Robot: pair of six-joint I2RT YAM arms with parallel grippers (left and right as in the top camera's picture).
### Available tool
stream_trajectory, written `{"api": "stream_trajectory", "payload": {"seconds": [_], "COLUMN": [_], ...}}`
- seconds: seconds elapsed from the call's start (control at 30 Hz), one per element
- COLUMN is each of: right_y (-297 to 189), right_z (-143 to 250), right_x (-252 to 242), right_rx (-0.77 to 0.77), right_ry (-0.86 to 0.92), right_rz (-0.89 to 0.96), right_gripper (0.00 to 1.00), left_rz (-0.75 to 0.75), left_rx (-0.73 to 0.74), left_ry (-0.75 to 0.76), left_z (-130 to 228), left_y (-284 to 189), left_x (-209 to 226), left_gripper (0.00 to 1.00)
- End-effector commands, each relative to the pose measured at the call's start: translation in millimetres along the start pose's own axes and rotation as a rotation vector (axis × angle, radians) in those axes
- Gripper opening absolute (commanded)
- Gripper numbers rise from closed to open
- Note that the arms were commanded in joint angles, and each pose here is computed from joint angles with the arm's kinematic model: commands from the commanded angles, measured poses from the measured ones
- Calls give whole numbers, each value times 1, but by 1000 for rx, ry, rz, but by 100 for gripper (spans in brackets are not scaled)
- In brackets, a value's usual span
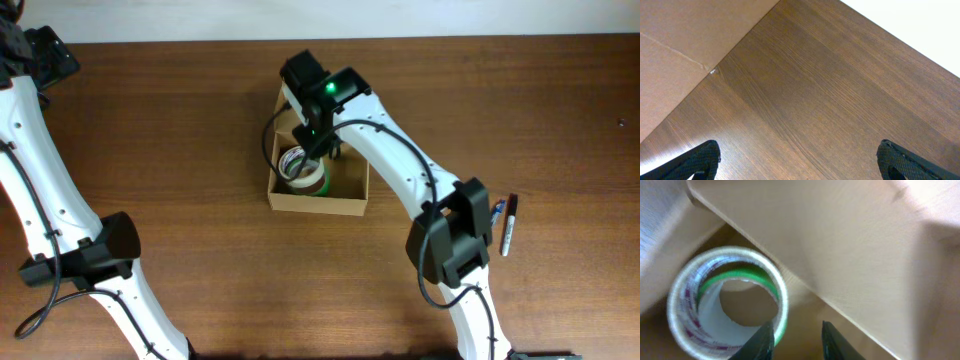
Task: Pack container
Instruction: 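Release and move the right gripper to the orange box cutter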
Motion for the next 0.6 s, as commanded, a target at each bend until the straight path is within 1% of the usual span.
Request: {"api": "stream_trajectory", "payload": {"seconds": [0.0,0.07,0.2,0.3,0.33,0.43,0.53,0.57], "right_y": [-70,-101,-186,-241,-252,-265,-255,-248], "right_z": [-11,-6,11,38,50,89,135,150], "right_x": [-22,-30,-58,-83,-94,-125,-153,-160], "right_rx": [-128,-162,-290,-383,-404,-433,-443,-433], "right_ry": [8,13,64,143,181,293,431,466], "right_rz": [105,152,311,366,384,436,479,490], "right_gripper": [34,34,37,43,43,46,53,54], "left_rz": [4,5,4,5,4,4,4,4], "left_rx": [-15,-15,-15,-15,-15,-15,-15,-15], "left_ry": [2,2,2,2,2,2,2,2], "left_z": [-2,-2,-2,-2,-2,-2,-2,-2], "left_y": [-9,-10,-9,-9,-9,-9,-9,-9], "left_x": [5,5,5,5,5,5,5,5], "left_gripper": [100,100,100,100,100,100,100,100]}}
Point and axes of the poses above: each gripper's point midway between its finger pads, its own y axis out along the fingers, its own x axis along the line the jaws close on, z = x × y, the point moved 2 cm from there along -y, back along the fingers, and after that the axes turned 8 degrees about -y, right-handed, at the moved point
